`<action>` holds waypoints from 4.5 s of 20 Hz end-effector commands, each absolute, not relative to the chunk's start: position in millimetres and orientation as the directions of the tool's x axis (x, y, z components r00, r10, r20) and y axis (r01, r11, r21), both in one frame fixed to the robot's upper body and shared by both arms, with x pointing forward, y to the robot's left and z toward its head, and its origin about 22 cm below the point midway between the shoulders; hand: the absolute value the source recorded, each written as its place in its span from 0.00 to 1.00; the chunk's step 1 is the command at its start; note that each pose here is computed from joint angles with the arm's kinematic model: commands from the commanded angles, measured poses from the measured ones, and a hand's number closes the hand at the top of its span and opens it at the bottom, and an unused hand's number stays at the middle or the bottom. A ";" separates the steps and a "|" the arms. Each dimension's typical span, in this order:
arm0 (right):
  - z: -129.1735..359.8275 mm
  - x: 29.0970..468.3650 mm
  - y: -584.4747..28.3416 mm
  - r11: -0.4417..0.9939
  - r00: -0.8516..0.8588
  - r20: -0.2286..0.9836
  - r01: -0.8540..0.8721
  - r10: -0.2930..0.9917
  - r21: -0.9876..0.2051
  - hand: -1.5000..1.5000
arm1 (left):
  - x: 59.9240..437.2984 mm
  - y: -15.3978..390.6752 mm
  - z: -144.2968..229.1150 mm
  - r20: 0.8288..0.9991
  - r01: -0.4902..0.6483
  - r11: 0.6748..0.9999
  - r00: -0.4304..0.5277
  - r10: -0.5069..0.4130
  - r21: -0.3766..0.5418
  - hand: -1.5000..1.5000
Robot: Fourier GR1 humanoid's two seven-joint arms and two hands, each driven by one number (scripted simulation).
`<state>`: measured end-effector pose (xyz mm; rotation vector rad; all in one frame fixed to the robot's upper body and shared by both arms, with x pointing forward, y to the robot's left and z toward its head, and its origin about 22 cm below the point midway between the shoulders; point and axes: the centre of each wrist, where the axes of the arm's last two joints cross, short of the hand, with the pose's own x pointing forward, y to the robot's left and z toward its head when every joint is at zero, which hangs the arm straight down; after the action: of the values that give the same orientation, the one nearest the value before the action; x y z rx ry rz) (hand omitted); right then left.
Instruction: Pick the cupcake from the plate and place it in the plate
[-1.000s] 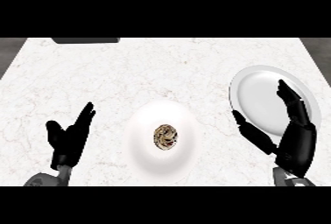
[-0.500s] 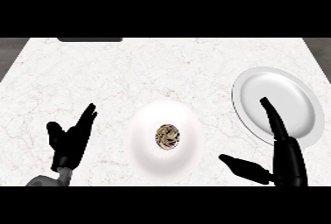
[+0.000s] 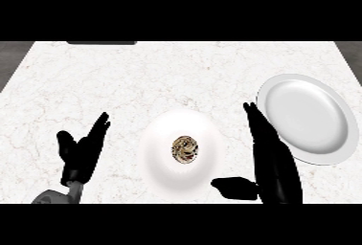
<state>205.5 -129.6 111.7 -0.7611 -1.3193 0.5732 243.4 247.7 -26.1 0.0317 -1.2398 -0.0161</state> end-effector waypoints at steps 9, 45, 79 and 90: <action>100.2 236.0 -53.3 0.577 0.320 0.527 -0.080 0.787 -0.813 0.00 | 228.8 247.5 -30.2 0.923 0.003 1.000 0.385 -0.012 0.012 0.50; 13.5 272.8 -40.2 0.389 0.311 0.303 -0.268 0.901 -0.881 1.00 | 221.0 237.1 -32.5 0.928 0.025 1.000 0.373 -0.026 0.019 0.50; 102.4 257.1 -69.8 0.493 0.147 0.727 0.644 0.671 -0.585 1.00 | 229.5 257.9 -30.1 0.926 -0.046 0.999 0.378 0.002 0.017 0.50; 53.5 272.6 -188.2 0.286 0.224 0.707 0.802 0.671 -0.525 1.00 | 228.8 234.8 -32.3 0.931 -0.013 1.000 0.366 -0.013 0.019 0.50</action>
<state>264.4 -151.4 66.6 -1.3607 -1.5321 -0.0051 231.7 247.6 -25.8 0.0255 -1.2411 0.0059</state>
